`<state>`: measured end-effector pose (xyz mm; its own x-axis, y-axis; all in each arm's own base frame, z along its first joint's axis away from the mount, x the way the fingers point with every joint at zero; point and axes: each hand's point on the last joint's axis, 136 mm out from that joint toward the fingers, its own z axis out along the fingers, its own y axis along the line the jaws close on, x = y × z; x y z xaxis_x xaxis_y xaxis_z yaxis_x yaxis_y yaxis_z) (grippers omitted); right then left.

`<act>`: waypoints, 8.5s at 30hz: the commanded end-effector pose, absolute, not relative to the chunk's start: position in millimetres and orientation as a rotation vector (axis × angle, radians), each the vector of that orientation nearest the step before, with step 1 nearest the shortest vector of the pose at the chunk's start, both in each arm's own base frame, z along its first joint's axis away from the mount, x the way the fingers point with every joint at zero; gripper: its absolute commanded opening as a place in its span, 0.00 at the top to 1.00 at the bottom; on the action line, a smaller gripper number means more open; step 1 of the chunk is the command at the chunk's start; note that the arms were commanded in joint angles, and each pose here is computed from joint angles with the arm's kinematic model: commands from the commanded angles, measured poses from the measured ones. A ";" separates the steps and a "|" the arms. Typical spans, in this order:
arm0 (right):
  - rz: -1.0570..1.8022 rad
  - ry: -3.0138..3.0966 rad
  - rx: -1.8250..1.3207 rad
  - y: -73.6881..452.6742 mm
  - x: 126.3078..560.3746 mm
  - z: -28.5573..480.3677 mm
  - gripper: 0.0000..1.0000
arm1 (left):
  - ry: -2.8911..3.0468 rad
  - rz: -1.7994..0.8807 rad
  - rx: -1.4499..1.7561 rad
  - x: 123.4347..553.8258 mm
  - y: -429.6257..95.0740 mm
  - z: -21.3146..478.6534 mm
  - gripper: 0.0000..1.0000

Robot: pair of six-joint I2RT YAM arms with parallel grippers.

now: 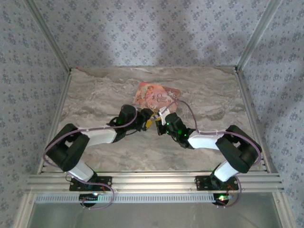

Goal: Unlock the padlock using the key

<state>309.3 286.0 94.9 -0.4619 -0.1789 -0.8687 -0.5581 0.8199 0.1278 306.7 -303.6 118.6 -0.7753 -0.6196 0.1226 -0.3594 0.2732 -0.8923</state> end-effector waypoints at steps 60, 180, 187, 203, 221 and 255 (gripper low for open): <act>0.970 2.185 -0.127 245.8 314.8 107.7 0.52 | 2.578 -1.108 -0.271 397.4 -222.3 81.5 0.32; 1.352 1.936 -0.330 294.8 341.8 70.2 1.00 | 2.592 -0.991 -0.536 331.5 -198.1 62.0 0.35; 1.333 1.910 -0.204 276.1 350.3 80.6 1.00 | 2.607 -0.992 -0.539 319.9 -201.6 59.3 0.35; 1.326 1.880 0.001 255.2 364.4 94.2 1.00 | 2.650 -1.029 -0.506 284.0 -233.2 62.4 0.35; 1.313 1.877 0.093 251.2 384.3 99.1 1.00 | 2.679 -1.025 -0.513 278.7 -236.9 52.0 0.34; 1.349 2.106 0.264 255.6 396.2 94.6 1.00 | 2.670 -1.026 -0.501 275.7 -235.8 53.1 0.33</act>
<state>389.0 258.3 73.2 -0.8107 0.4663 -0.3541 -0.1251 0.4528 0.8828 299.0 -247.4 80.4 -0.8972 -0.4142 -0.1533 -0.1675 0.6403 -0.7497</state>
